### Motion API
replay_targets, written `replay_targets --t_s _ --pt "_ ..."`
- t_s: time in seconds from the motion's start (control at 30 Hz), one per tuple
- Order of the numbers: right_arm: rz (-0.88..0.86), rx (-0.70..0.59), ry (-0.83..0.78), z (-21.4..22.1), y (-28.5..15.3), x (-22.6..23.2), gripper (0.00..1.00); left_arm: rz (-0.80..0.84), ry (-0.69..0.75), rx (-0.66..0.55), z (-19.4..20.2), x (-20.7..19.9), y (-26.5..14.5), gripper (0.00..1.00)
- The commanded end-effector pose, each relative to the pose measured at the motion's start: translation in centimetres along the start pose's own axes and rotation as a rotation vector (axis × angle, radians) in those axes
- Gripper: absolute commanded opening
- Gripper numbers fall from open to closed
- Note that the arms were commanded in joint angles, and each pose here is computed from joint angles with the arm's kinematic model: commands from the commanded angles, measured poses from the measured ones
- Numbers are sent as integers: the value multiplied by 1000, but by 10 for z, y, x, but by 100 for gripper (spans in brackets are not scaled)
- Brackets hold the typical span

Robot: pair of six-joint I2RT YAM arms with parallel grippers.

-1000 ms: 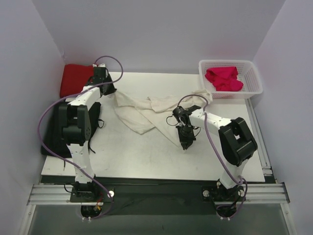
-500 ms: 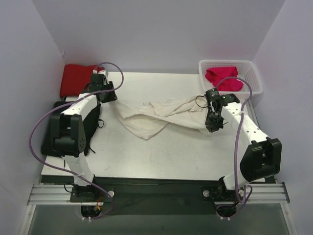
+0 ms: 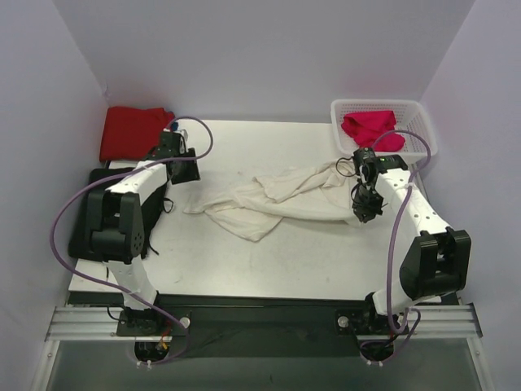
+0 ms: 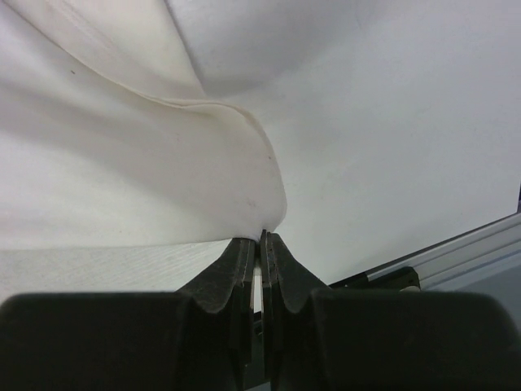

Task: Fold and stack the t-shirts
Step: Flatten out the tshirt

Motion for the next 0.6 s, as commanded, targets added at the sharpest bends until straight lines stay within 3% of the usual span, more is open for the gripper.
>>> replay_targets --t_s 0.0,0.17,0.33,0.57 --pt "82 19 -16 -2 -2 -19 0 -58 8 27 -5 3 -30 56" --pt "91 32 -24 -5 2 -18 0 -140 -37 115 31 16 -62 52" --pt "82 43 -22 -5 6 -14 0 -118 -148 195 72 10 -76 48" --pt "59 68 -23 1 13 -9 0 -85 -209 243 108 6 -63 46"
Point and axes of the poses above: each gripper's point midway between its finger pads, its own y axis out along the fingers, its own x axis along the line the jaws close on, z = x × y, the point moved 2 cm from there along -y, back along the fingers, and after that the axes turned 8 degrees about y, right-handed, at the moved point
